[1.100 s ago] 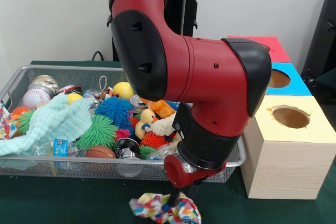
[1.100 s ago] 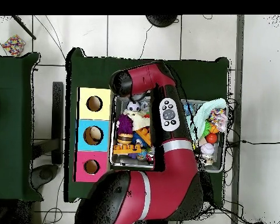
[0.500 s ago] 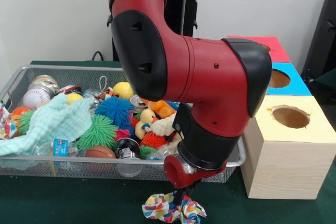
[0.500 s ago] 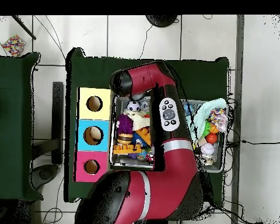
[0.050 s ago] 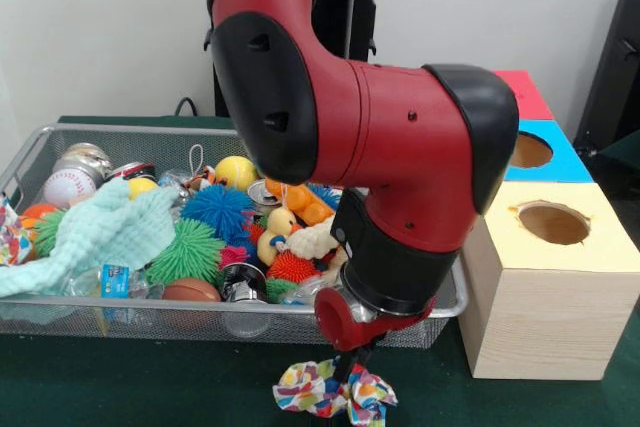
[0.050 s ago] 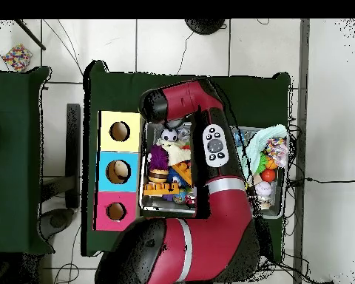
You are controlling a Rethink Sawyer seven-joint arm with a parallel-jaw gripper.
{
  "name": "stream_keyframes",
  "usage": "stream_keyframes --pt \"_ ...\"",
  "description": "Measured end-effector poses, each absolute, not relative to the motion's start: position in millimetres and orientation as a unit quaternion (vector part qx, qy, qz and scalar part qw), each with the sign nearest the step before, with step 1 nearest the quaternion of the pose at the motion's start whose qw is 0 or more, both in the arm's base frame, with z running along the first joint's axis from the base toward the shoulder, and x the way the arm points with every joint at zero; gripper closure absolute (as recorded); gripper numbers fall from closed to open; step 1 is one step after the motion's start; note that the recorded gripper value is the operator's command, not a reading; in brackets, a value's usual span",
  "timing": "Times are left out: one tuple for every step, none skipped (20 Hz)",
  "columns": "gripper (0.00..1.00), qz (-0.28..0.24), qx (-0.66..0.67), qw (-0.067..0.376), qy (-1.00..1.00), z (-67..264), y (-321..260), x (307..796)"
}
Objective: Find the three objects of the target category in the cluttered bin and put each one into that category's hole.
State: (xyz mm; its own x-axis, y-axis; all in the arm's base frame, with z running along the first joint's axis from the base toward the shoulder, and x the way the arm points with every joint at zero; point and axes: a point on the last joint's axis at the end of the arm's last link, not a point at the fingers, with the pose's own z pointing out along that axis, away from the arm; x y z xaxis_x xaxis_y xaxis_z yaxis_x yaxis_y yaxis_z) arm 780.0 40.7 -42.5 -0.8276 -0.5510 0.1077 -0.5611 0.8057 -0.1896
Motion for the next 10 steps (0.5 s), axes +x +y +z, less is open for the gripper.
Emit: stream_keyframes --pt "1.0 0.104 0.292 0.024 -0.95 -39 40 779" --pt "1.0 0.101 0.291 0.025 -0.951 -35 40 777" --pt "1.0 0.099 0.291 0.025 -0.951 -31 40 775" --pt "1.0 0.094 0.289 0.027 -0.952 -24 38 773" --pt "1.0 0.091 0.287 0.026 -0.953 -17 37 772" --pt "1.0 0.088 0.285 0.025 -0.954 -10 36 770" --pt "1.0 0.086 0.284 0.023 -0.955 -5 34 770" --pt "1.0 0.084 0.282 0.021 -0.955 0 33 770" --pt "1.0 0.082 0.28 0.02 -0.956 6 32 770" --pt "1.0 0.077 0.276 0.017 -0.958 18 29 769"
